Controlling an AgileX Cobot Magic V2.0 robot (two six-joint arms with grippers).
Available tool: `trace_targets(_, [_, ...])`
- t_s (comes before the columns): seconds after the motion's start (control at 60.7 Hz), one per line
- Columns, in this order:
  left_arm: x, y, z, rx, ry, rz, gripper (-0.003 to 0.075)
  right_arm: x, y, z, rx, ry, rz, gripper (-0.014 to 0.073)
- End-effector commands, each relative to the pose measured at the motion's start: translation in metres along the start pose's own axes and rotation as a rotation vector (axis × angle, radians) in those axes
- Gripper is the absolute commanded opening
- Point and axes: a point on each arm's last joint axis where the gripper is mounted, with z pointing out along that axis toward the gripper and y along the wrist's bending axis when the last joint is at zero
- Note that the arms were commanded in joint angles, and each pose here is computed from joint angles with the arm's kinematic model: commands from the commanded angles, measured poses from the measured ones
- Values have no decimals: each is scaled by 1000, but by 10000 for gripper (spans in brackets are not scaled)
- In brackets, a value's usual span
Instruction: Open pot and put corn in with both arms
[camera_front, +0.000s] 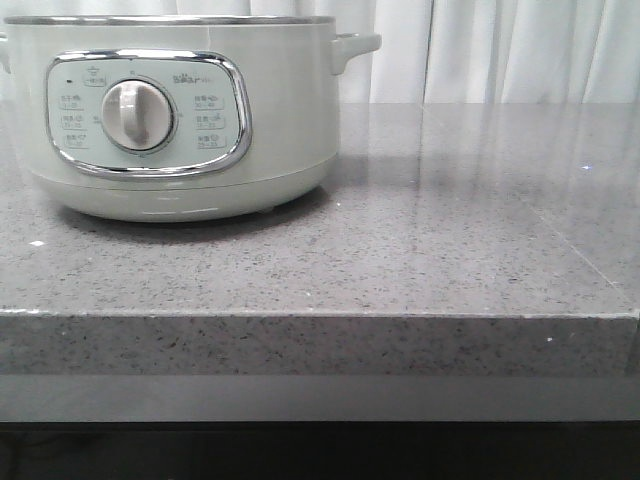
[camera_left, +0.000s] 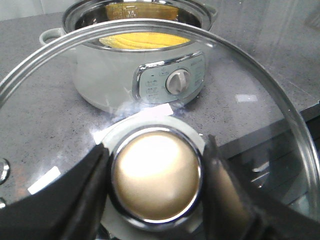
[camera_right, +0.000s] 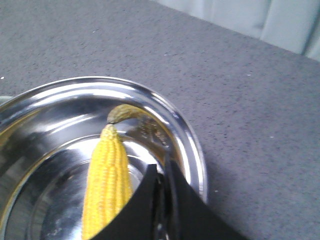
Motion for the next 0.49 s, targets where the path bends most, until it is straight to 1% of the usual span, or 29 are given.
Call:
trace_targets(0.0, [-26,1,1,3,-156,-20,60,-21,-10,-50,65,-178,-11,-69])
trace_targets(0.082, [-30,2,7,6,-129,-23,60,-10,-22,-70,119,-203,-6,-69])
trace_targets(0.165, [-38,3,16,7,-105,-26,60,7,-32,-95,177,-223,1,-69])
trace_targets(0.28, [-51,5,26,4,-101,-30,60,34,-44,-132,258,-250,21,-69])
trace_targets(0.346, [-59,7,31,2,-109,-31,60,50,-45,-153,293,-273,19,-69])
trace_targets(0.379, [-63,7,34,1,-107,-32,60,60,-45,-156,302,-266,20,-69])
trace_targets(0.478, [-80,9,45,-1,-106,-34,60,88,-36,-184,325,-312,15,-69])
